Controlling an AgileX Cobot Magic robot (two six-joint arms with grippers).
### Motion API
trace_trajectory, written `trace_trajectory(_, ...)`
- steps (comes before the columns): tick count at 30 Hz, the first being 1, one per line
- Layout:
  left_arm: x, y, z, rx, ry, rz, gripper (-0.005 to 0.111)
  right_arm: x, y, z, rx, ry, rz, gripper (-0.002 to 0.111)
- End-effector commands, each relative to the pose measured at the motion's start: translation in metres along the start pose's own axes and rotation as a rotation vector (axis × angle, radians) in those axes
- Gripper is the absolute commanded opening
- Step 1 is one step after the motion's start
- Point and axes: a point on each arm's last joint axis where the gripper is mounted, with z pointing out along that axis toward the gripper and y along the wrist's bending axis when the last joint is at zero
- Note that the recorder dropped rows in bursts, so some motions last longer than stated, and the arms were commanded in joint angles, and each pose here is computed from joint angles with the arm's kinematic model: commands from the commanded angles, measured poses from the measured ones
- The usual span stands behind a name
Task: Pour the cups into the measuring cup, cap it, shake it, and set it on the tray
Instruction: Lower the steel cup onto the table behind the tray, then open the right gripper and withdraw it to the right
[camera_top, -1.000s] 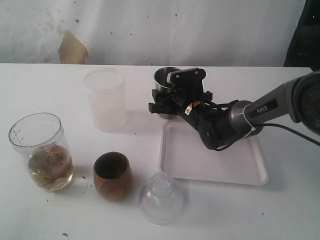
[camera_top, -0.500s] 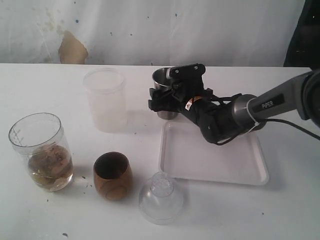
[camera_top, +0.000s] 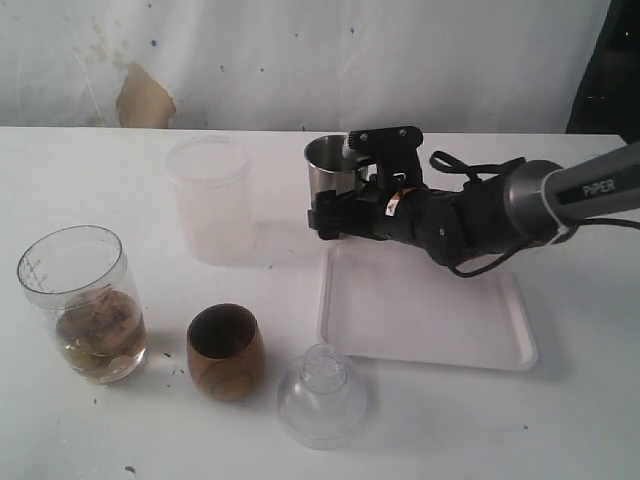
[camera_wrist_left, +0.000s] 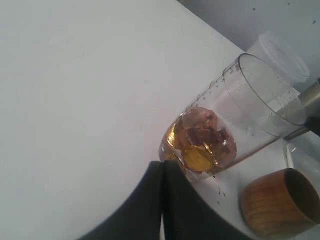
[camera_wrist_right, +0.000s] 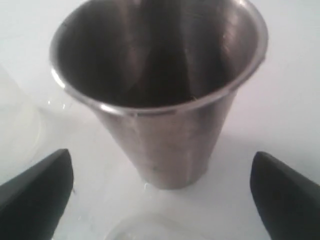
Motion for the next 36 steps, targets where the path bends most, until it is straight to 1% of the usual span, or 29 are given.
trace_trajectory(1, -0.001, -0.001, -0.001, 0.01, -0.014, 0.0, 0.0, -0.006, -0.001, -0.025, 0.004, 0.027, -0.002, 0.088)
trace_trajectory(5, -0.001, -0.001, -0.001, 0.01, -0.014, 0.0, 0.0, -0.014, 0.006, -0.049, -0.009, 0.057, -0.025, 0.088)
trace_trajectory(9, -0.001, -0.001, -0.001, 0.01, -0.014, 0.0, 0.0, -0.017, 0.017, -0.073, -0.016, 0.201, -0.042, 0.088)
trace_trajectory(12, -0.001, -0.001, -0.001, 0.01, -0.014, 0.0, 0.0, -0.019, 0.025, -0.094, -0.025, 0.305, -0.082, 0.088)
trace_trajectory(14, -0.001, -0.001, -0.001, 0.01, -0.014, 0.0, 0.0, -0.022, 0.028, -0.108, -0.031, 0.353, -0.11, 0.084)
trace_trajectory(16, -0.001, -0.001, -0.001, 0.01, -0.014, 0.0, 0.0, -0.023, 0.03, -0.12, -0.035, 0.388, -0.124, 0.073)
trace_trajectory(17, -0.001, -0.001, -0.001, 0.01, -0.014, 0.0, 0.0, -0.024, 0.03, -0.126, -0.034, 0.395, -0.124, 0.064)
trace_trajectory(19, -0.001, -0.001, -0.001, 0.01, -0.014, 0.0, 0.0, -0.023, 0.029, -0.137, -0.037, 0.393, -0.124, 0.042)
trace_trajectory(22, -0.001, -0.001, -0.001, 0.009, -0.014, 0.001, 0.0, -0.021, 0.028, -0.154, -0.045, 0.365, -0.108, 0.001)
trace_trajectory(29, -0.002, -0.001, -0.001, 0.008, -0.015, 0.003, 0.0, -0.011, 0.022, -0.193, -0.057, 0.217, -0.068, 0.001)
trace_trajectory(36, -0.002, -0.001, -0.001, 0.008, -0.015, 0.003, 0.0, 0.015, 0.013, -0.226, -0.079, 0.004, -0.029, 0.001)
